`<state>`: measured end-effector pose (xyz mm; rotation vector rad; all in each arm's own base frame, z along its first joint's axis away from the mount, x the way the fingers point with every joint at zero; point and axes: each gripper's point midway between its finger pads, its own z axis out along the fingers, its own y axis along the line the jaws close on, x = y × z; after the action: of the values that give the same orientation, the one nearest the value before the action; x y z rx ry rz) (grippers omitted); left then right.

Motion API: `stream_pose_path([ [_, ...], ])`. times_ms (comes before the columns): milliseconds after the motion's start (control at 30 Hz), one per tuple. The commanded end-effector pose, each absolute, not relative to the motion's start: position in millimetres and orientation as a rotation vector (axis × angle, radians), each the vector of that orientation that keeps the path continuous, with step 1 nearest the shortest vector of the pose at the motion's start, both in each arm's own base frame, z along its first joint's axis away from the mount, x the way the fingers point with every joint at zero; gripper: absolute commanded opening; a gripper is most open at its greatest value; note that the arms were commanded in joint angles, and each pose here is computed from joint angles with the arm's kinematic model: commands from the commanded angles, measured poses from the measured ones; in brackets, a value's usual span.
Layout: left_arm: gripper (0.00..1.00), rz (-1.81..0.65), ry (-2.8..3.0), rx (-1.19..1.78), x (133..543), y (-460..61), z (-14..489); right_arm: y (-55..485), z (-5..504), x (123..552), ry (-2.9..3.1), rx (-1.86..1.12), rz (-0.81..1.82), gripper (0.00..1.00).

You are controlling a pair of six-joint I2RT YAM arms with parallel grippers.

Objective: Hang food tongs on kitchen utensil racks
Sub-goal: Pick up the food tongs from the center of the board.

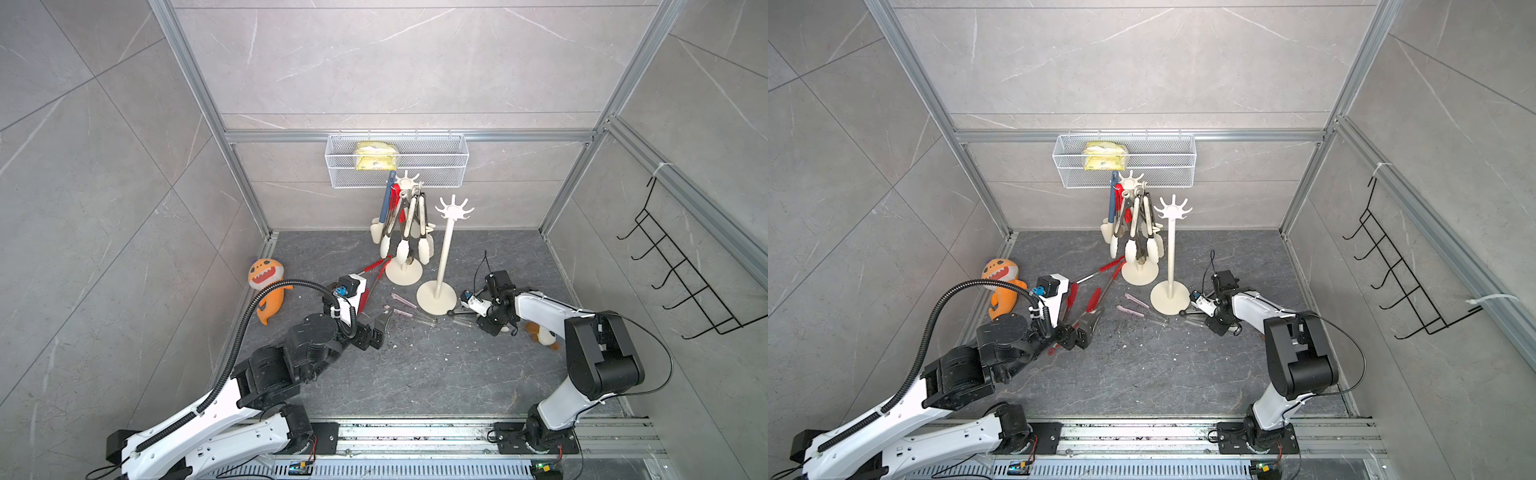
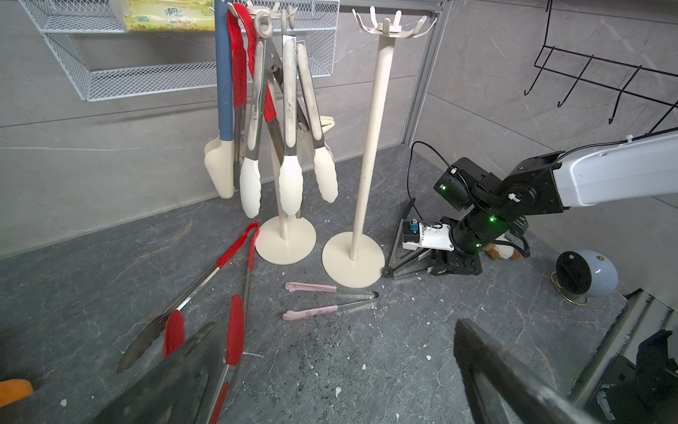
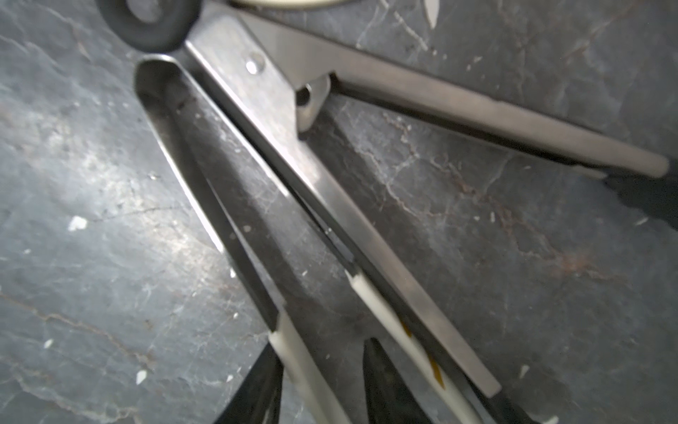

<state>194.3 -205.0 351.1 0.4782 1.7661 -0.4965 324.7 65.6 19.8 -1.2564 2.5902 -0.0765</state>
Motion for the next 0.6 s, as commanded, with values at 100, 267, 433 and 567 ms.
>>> stream_pose_path([
  [100, 1.00, -0.497, 1.750, 0.443, 195.2, -199.7, 357.4, 75.1, 20.2, 325.0, 2.578, -1.259, 0.008, 0.33],
  [267, 1.00, -0.499, 1.750, 0.433, 195.4, -198.5, 355.7, 75.4, 19.6, 322.8, 2.578, -1.270, 0.016, 0.29],
  [433, 1.00, -0.494, 1.748, 0.429, 195.2, -196.2, 354.5, 76.4, 18.0, 320.7, 2.590, -1.273, 0.032, 0.27],
  [567, 0.99, -0.498, 1.745, 0.422, 194.7, -194.7, 354.7, 76.2, 16.4, 318.4, 2.595, -1.276, 0.035, 0.25],
])
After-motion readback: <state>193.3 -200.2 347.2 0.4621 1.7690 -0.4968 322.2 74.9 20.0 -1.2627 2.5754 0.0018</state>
